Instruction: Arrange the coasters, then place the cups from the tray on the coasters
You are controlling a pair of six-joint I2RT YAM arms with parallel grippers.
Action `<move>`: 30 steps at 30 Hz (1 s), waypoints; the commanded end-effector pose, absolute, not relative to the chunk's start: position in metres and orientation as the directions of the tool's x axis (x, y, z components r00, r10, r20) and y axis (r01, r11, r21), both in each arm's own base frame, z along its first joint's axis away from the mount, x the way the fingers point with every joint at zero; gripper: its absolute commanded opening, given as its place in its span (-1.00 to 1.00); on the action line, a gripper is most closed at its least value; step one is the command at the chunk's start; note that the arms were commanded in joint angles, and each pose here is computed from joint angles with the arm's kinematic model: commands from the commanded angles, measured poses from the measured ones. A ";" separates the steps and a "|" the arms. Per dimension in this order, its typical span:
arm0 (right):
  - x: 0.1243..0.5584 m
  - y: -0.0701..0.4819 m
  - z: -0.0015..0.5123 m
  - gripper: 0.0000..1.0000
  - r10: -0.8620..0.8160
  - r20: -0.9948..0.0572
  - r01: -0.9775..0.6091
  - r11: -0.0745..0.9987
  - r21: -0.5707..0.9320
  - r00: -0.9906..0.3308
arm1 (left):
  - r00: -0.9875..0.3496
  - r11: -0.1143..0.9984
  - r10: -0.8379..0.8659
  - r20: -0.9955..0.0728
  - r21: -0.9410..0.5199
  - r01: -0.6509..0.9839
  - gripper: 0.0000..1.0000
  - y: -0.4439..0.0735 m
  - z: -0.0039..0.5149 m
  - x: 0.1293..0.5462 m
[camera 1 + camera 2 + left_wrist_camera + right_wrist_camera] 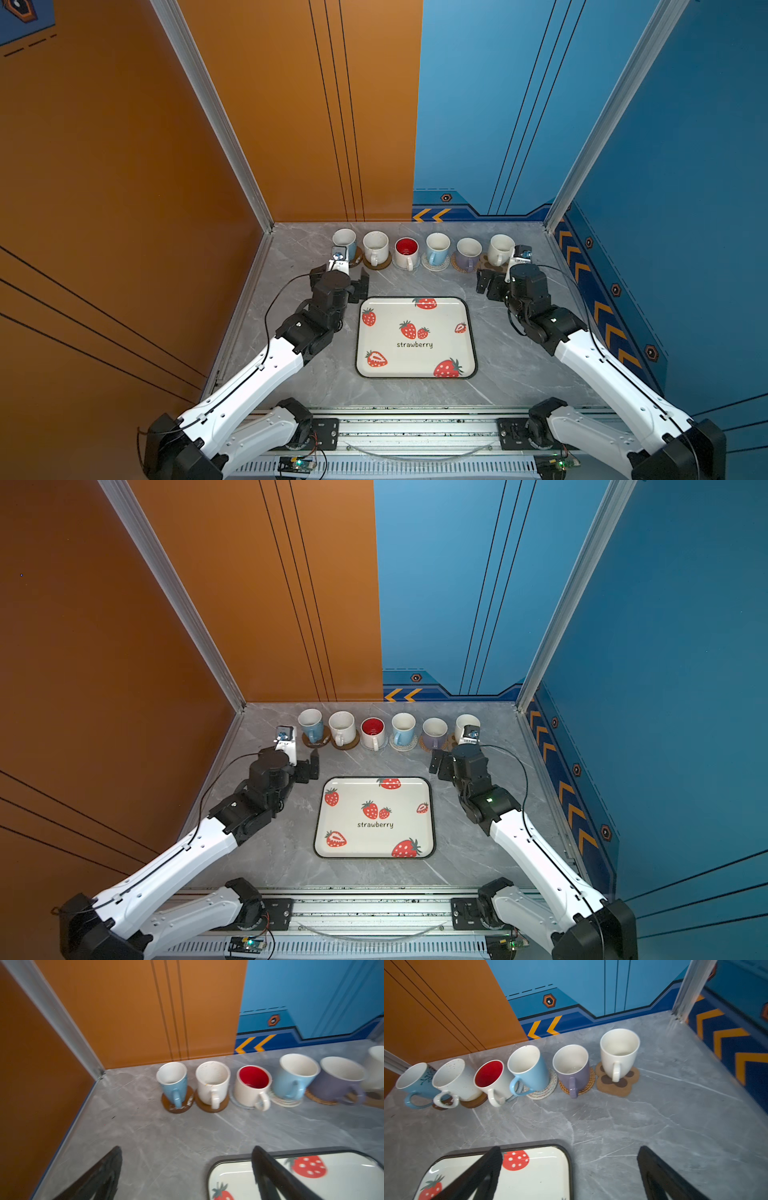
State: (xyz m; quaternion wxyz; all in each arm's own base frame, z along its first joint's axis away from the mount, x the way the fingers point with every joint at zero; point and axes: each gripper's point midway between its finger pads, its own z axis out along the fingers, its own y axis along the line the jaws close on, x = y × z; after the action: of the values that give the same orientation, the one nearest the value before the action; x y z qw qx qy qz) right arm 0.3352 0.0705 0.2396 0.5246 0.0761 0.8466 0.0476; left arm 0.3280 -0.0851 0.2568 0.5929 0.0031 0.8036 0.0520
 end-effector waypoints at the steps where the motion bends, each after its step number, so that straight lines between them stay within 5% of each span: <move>1: 0.323 0.036 0.220 1.00 0.056 -0.882 0.128 0.992 -0.004 -0.467 | -0.250 0.965 0.062 -0.966 0.122 -0.231 0.96 -0.038 0.237 0.321; 8: 0.328 0.002 0.186 1.00 0.115 -0.923 0.159 0.985 0.059 -0.368 | -0.140 0.955 0.013 -0.990 0.054 -0.291 0.96 0.005 0.194 0.309; 30: 0.379 -0.027 0.118 1.00 0.114 -0.955 0.140 0.987 0.078 -0.274 | -0.251 0.971 0.029 -0.968 0.087 -0.224 0.96 0.023 0.127 0.355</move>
State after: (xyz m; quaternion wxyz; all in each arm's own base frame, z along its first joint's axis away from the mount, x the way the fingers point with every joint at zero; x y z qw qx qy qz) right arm 0.3636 -0.0302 0.0943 0.5453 0.0957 0.8325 -0.0214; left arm 0.3428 0.0247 0.1060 0.5717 -0.0672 0.8091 0.1181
